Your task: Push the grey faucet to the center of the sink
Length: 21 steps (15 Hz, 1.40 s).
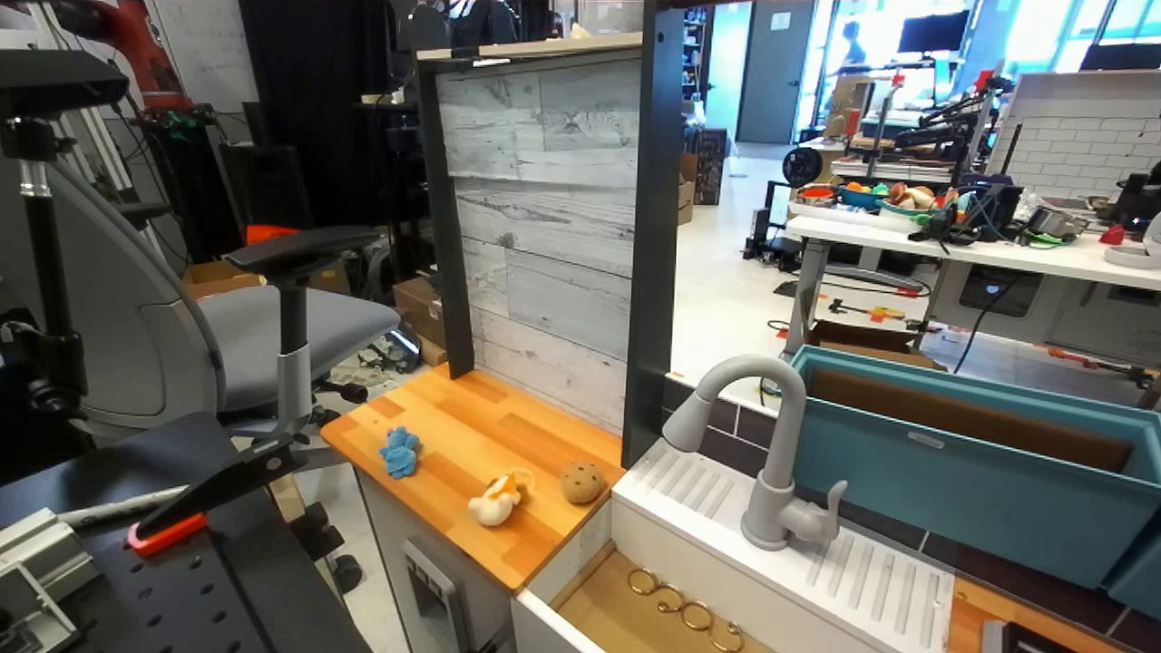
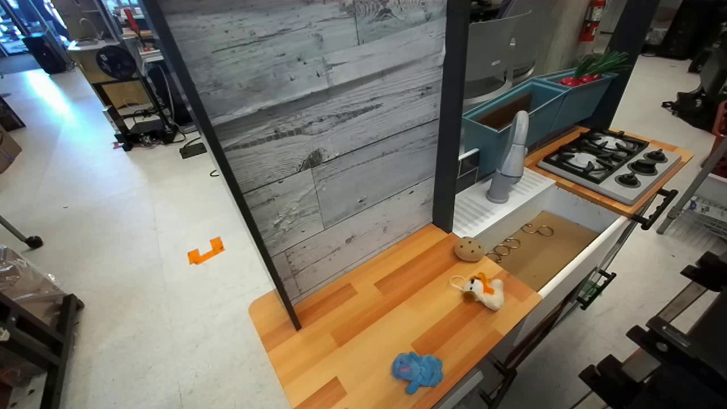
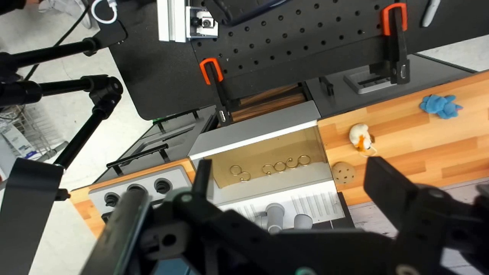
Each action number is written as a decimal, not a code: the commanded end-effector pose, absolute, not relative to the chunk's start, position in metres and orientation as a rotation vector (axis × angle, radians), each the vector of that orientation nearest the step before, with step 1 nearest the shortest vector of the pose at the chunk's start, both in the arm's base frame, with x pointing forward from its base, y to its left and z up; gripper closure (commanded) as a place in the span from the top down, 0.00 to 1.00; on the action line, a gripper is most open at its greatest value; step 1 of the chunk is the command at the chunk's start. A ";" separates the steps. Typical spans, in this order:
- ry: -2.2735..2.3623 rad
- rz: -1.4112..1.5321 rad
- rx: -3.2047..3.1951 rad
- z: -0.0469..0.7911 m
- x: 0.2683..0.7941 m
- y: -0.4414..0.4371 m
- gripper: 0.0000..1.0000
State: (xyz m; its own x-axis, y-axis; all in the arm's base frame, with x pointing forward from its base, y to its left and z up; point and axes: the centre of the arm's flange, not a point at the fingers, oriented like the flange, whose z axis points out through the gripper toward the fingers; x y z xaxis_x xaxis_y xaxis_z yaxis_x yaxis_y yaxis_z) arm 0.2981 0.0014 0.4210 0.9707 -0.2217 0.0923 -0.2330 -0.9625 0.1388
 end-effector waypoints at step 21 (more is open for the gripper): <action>-0.445 0.286 2.953 0.384 0.389 0.001 1.00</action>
State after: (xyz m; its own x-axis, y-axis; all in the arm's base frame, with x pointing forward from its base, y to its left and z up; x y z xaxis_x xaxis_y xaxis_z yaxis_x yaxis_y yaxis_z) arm 0.3525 -0.0002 0.4047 0.9482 -0.2644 0.1764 -0.2827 -0.9552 0.0880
